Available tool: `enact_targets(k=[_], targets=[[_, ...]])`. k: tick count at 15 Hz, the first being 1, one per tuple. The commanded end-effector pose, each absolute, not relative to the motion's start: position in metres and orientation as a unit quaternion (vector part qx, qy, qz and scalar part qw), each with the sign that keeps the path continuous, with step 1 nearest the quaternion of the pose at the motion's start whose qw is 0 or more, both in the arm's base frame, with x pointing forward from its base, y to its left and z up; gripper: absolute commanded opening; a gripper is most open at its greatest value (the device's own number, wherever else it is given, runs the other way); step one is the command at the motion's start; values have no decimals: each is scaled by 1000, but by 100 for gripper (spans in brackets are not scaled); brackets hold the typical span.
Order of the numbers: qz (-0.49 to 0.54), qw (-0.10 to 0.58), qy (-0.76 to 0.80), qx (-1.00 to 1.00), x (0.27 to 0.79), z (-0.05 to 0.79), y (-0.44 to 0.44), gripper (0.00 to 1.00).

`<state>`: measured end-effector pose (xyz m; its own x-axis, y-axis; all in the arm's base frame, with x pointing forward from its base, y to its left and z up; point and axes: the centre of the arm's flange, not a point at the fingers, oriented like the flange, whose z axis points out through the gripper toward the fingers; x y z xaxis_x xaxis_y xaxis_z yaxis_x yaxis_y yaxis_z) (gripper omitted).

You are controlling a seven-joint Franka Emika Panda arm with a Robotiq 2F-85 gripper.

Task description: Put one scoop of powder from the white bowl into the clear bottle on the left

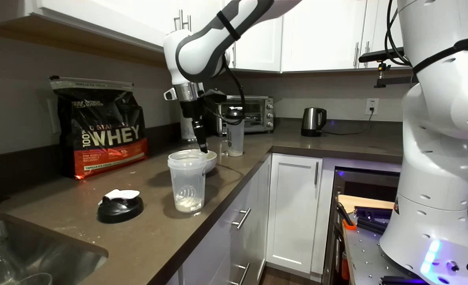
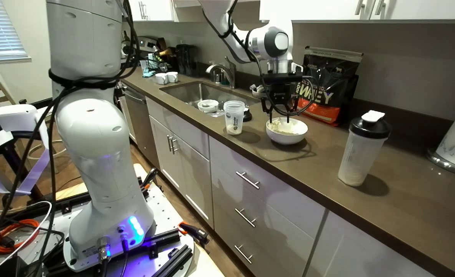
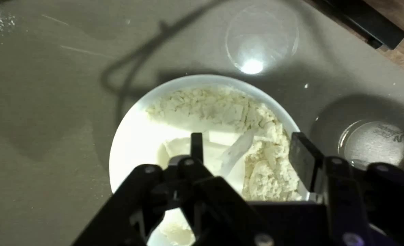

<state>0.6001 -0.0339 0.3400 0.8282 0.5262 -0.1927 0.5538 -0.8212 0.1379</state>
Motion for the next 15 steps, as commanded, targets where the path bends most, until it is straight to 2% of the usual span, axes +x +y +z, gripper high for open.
enact_targets(k=[1,2,5,6,8,12,14,15], targets=[[-94,101,283,949,608,341,-40,87],[-81,93,282,952,601,338,-36,63],[-87,93,280,951,602,338,-37,81],[-87,93,280,951,602,338,-37,100],[-84,104,280,951,602,340,-36,97],[-93,107,279,950,605,331,-35,100],[-102,110,281,948,607,325,-35,84],[-106,112,282,947,608,321,-35,81]])
